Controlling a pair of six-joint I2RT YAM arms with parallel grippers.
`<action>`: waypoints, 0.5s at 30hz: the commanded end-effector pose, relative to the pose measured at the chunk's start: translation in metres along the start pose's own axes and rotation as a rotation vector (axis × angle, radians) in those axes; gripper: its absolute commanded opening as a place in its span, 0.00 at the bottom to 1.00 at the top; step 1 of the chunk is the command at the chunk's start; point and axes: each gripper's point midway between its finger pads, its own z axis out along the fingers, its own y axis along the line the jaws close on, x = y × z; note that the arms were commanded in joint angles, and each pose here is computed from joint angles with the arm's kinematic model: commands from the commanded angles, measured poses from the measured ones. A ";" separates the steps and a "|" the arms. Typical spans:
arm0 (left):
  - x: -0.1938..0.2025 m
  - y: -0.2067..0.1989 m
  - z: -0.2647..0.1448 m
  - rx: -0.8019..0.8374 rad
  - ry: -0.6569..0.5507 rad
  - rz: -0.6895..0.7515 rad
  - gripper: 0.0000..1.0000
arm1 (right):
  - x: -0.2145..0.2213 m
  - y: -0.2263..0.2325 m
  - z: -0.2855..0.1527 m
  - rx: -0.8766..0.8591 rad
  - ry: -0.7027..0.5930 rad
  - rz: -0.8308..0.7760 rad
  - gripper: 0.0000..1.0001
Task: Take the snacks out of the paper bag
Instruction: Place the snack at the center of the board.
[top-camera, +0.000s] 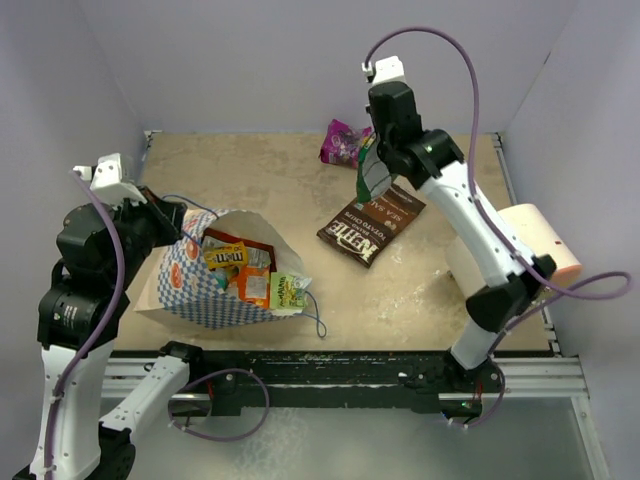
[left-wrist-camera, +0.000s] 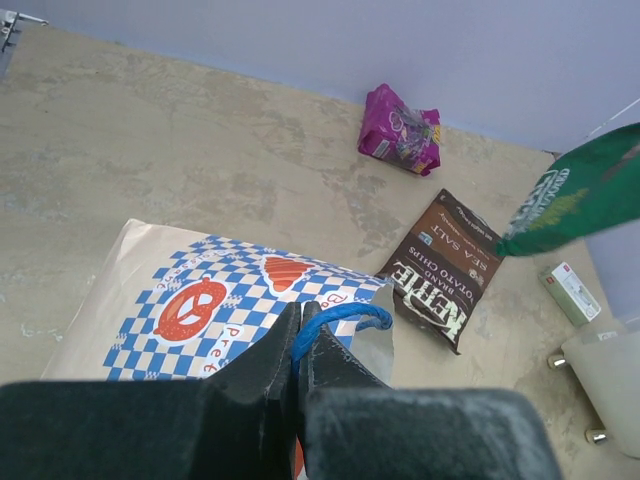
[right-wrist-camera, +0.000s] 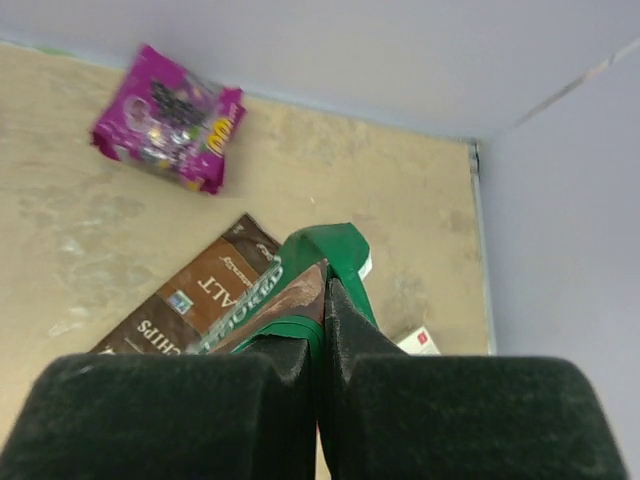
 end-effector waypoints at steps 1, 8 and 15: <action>-0.021 -0.003 -0.005 -0.006 -0.067 -0.026 0.00 | 0.012 -0.026 0.045 0.086 0.073 0.179 0.00; -0.021 -0.004 -0.002 -0.011 -0.056 -0.041 0.00 | 0.042 -0.046 0.124 0.130 0.171 0.219 0.00; -0.020 -0.004 0.001 -0.017 -0.036 -0.029 0.00 | 0.101 -0.022 0.163 0.154 0.313 0.179 0.00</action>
